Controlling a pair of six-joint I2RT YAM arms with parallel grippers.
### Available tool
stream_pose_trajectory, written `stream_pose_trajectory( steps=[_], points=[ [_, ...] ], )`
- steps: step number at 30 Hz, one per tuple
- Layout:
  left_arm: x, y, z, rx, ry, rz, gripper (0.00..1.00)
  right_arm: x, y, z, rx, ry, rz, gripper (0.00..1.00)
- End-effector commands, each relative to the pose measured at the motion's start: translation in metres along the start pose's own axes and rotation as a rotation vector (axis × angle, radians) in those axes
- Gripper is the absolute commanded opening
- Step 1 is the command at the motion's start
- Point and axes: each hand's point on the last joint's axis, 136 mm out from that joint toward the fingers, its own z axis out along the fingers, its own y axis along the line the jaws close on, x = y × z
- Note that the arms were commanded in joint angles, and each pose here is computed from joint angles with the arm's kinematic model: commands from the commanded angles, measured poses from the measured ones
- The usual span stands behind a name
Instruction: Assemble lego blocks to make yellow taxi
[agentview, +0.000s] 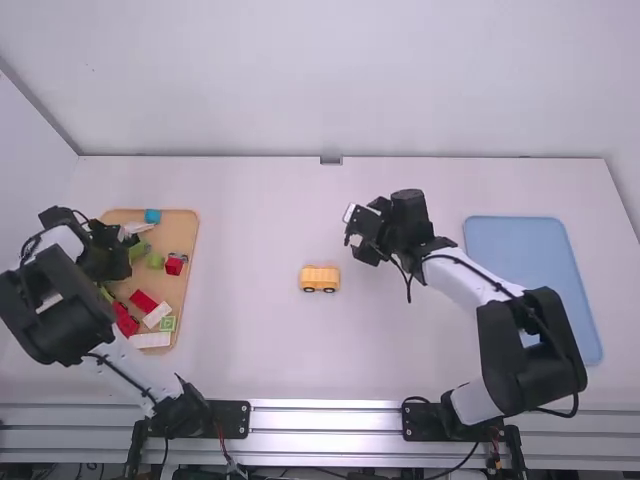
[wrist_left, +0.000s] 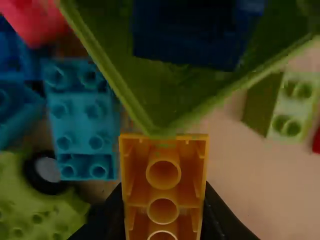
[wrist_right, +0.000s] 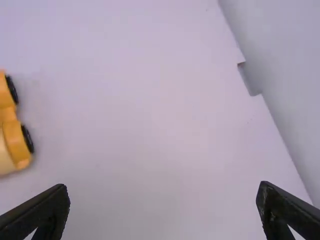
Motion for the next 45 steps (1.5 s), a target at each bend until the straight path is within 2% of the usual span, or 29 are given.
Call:
stream_pose_trajectory(
  steps=[1, 4, 7, 13, 14, 17, 18, 20, 21, 22, 26, 28, 31, 38, 45],
  points=[
    [-0.025, -0.013, -0.012, 0.017, -0.039, 0.012, 0.08, -0.020, -0.002, -0.007, -0.032, -0.111, 0.102, 0.98],
    [-0.042, -0.033, -0.027, 0.053, -0.090, 0.083, 0.02, -0.032, -0.008, -0.013, -0.057, -0.200, 0.171, 0.99],
    [-0.057, -0.061, -0.043, 0.121, -0.166, 0.185, 0.02, -0.040, -0.012, -0.021, -0.102, -0.277, 0.233, 0.99],
    [-0.089, -0.160, -0.094, 0.367, -0.460, 0.495, 0.02, -0.055, -0.032, -0.037, -0.177, -0.407, 0.363, 0.99],
    [-0.090, -0.166, -0.096, 0.379, -0.473, 0.516, 0.02, -0.055, -0.034, -0.037, -0.180, -0.414, 0.370, 0.99],
    [-0.095, -0.227, -0.115, 0.530, -0.628, 0.678, 0.02, -0.061, -0.042, -0.037, -0.247, -0.511, 0.432, 0.99],
    [-0.095, -0.233, -0.117, 0.548, -0.641, 0.690, 0.02, -0.062, -0.042, -0.037, -0.252, -0.515, 0.435, 0.99],
    [-0.092, -0.276, -0.128, 0.679, -0.728, 0.777, 0.02, -0.068, -0.041, -0.040, -0.338, -0.591, 0.466, 0.99],
    [-0.092, -0.279, -0.129, 0.689, -0.733, 0.782, 0.02, -0.068, -0.041, -0.040, -0.343, -0.595, 0.468, 0.99],
    [-0.085, -0.309, -0.143, 0.807, -0.801, 0.845, 0.02, -0.072, -0.042, -0.039, -0.406, -0.633, 0.494, 0.99],
    [-0.063, -0.360, -0.177, 1.070, -0.946, 0.983, 0.02, -0.079, -0.037, -0.036, -0.543, -0.691, 0.482, 0.99],
    [-0.054, -0.380, -0.188, 1.148, -0.975, 1.026, 0.02, -0.085, -0.030, -0.038, -0.627, -0.717, 0.456, 0.98],
    [-0.049, -0.402, -0.196, 1.212, -0.953, 1.027, 0.02, -0.092, -0.024, -0.039, -0.695, -0.742, 0.425, 0.99],
    [-0.038, -0.452, -0.185, 1.186, -0.872, 1.044, 0.02, -0.108, -0.010, -0.033, -0.736, -0.751, 0.388, 0.99],
    [-0.029, -0.465, -0.178, 1.227, -0.824, 1.042, 0.02, -0.108, -0.010, -0.034, -0.748, -0.743, 0.411, 0.99]
  ],
)
